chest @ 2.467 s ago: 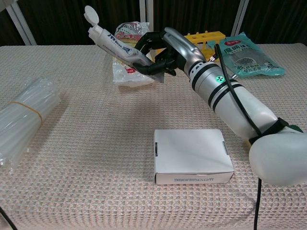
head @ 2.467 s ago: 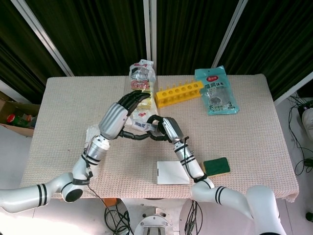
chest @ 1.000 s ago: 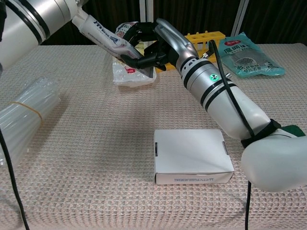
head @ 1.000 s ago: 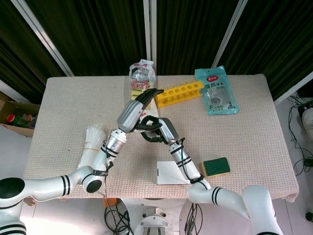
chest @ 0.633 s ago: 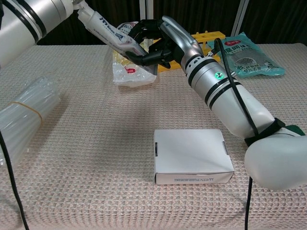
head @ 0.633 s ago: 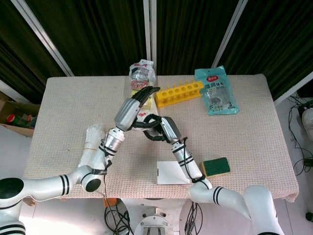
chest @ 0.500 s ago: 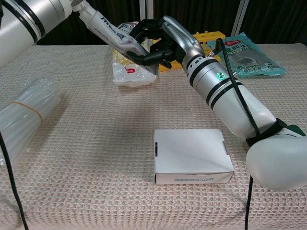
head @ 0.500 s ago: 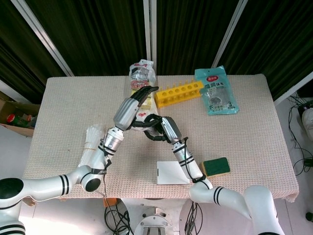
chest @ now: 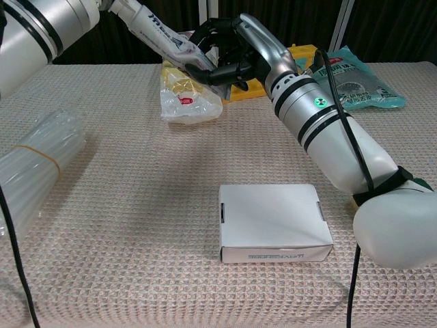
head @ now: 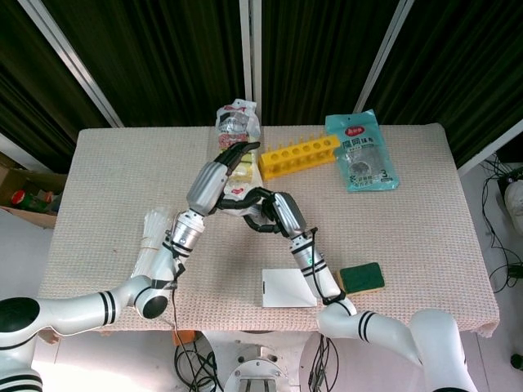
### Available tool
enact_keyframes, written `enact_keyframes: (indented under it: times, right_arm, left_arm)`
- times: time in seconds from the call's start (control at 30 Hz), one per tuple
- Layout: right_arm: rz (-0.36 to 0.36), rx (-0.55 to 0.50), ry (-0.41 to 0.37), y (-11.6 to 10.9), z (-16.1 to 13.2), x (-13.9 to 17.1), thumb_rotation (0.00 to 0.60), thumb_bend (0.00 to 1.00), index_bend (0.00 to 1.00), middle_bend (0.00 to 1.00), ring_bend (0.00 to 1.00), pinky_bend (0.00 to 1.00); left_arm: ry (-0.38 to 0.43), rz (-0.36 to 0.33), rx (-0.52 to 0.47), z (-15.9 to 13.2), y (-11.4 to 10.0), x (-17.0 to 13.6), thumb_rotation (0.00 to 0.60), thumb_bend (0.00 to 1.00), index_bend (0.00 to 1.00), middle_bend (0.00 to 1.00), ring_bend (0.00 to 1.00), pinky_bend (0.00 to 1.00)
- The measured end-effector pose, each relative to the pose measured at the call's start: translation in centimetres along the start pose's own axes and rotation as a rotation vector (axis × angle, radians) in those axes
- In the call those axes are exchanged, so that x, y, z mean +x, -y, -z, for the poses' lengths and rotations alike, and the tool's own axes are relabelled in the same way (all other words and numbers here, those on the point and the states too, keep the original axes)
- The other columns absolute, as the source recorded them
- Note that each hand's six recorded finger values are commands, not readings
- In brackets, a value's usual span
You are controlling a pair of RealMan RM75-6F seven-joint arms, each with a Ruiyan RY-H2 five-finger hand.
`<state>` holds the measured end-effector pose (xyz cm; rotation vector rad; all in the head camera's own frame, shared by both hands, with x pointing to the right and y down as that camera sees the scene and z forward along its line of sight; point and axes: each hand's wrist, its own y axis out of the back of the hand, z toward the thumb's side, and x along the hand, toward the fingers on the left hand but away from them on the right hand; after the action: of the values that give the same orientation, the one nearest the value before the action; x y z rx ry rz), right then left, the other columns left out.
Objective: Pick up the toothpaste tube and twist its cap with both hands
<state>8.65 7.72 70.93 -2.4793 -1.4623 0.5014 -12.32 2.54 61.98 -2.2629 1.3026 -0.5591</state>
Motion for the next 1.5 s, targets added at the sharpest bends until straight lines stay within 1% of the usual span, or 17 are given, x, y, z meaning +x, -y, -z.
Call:
enact_keyframes:
  times: [0.3,0.67,0.97,1.17,1.27,1.37,1.5]
  right_arm:
    - [0.002,-0.007,-0.017,-0.2,-0.5,0.2,0.600,0.51,1.00,0.95,0.86,0.97]
    - [0.007,-0.016,-0.020,-0.4,-0.6,0.4,0.600,0.51,1.00,0.95,0.86,0.97]
    - [0.004,-0.031,-0.017,0.0,-0.5,0.3,0.600,0.52,1.00,0.95,0.86,0.97]
    - [0.006,-0.052,-0.022,0.3,-0.6,0.4,0.600,0.52,1.00,0.95,0.86,0.97]
    - [0.017,-0.060,-0.035,0.2,-0.9,0.3,0.600,0.53,1.00,0.95,0.86,0.97]
    - [0.017,-0.068,-0.039,0.2,-1.1,0.3,0.600,0.54,1.00,0.95,0.86,0.97]
    - [0.014,-0.087,-0.031,0.3,-1.2,0.3,0.600,0.55,1.00,0.95,0.86,0.97]
  left_arm:
    - [-0.021,-0.005,-0.010,0.7,-0.1,0.1,0.098,0.00,0.10,0.15,0.10,0.18]
    - [-0.046,-0.013,-0.039,1.4,-0.3,0.3,0.095,0.00,0.10,0.15,0.10,0.18]
    - [-0.043,-0.001,-0.089,1.1,0.9,0.5,0.099,0.00,0.10,0.15,0.10,0.18]
    - [-0.027,-0.025,-0.104,0.6,1.2,0.9,0.097,0.00,0.10,0.16,0.10,0.18]
    - [-0.013,-0.032,-0.091,0.4,1.2,0.9,0.098,0.00,0.10,0.16,0.10,0.18]
    - [0.004,-0.031,-0.056,0.4,1.2,0.8,0.099,0.00,0.10,0.17,0.10,0.18]
    - [0.023,-0.034,-0.002,0.3,1.3,0.6,0.077,0.00,0.11,0.18,0.10,0.18]
